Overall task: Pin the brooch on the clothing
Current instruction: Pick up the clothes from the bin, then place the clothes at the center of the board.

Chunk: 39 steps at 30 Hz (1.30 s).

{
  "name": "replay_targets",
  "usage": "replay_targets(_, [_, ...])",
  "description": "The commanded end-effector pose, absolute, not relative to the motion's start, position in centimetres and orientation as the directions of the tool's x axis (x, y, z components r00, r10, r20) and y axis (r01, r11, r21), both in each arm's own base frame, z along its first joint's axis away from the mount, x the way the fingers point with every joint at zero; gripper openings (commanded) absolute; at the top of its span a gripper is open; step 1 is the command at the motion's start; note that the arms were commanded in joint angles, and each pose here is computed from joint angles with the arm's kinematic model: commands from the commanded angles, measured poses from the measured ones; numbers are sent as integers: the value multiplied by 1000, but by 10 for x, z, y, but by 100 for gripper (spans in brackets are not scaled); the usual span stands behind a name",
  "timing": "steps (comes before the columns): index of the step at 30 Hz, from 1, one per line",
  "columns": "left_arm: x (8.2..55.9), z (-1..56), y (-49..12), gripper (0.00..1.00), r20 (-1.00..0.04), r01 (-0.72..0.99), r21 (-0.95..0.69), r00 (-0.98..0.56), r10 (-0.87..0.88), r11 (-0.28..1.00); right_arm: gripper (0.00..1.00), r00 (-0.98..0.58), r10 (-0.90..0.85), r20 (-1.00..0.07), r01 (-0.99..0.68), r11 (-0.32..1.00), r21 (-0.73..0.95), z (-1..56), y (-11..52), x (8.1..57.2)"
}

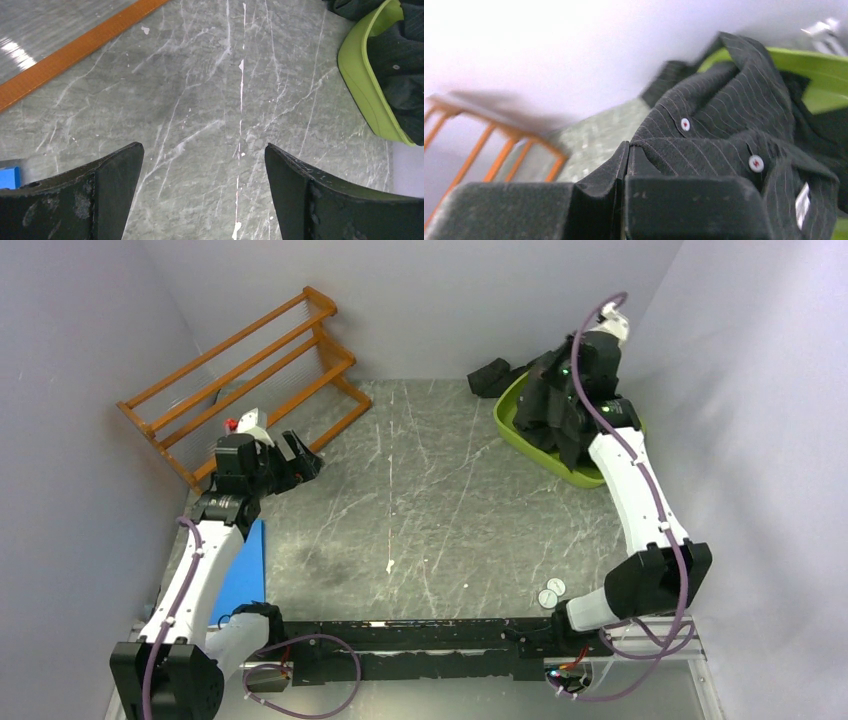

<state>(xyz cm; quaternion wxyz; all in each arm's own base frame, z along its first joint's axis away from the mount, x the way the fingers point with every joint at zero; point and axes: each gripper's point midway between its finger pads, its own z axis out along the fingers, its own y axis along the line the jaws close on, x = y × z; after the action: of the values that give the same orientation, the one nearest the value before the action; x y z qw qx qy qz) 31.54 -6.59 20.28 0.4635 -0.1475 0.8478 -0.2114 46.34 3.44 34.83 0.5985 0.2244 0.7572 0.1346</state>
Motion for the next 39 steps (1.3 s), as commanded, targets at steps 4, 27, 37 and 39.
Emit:
replay_targets(4, [322,208,-69,97,-712,-48,-530,-516,-475,847,0,29,441,-897,-371,838,399,513,148,400])
replay_targets(27, [313,206,-60,97,-708,-97,-519,-508,-490,849,0,17,454,-891,-992,116,40,603,290,207])
replay_targets(37, [312,201,-63,97,-692,-100,-531,-523,-498,842,79,-238,280,-930,-807,476,350,490,318,342])
replay_targets(39, [311,199,-64,96,-687,-99,-530,-532,-495,842,96,-328,260,-908,-678,605,418,449,306,374])
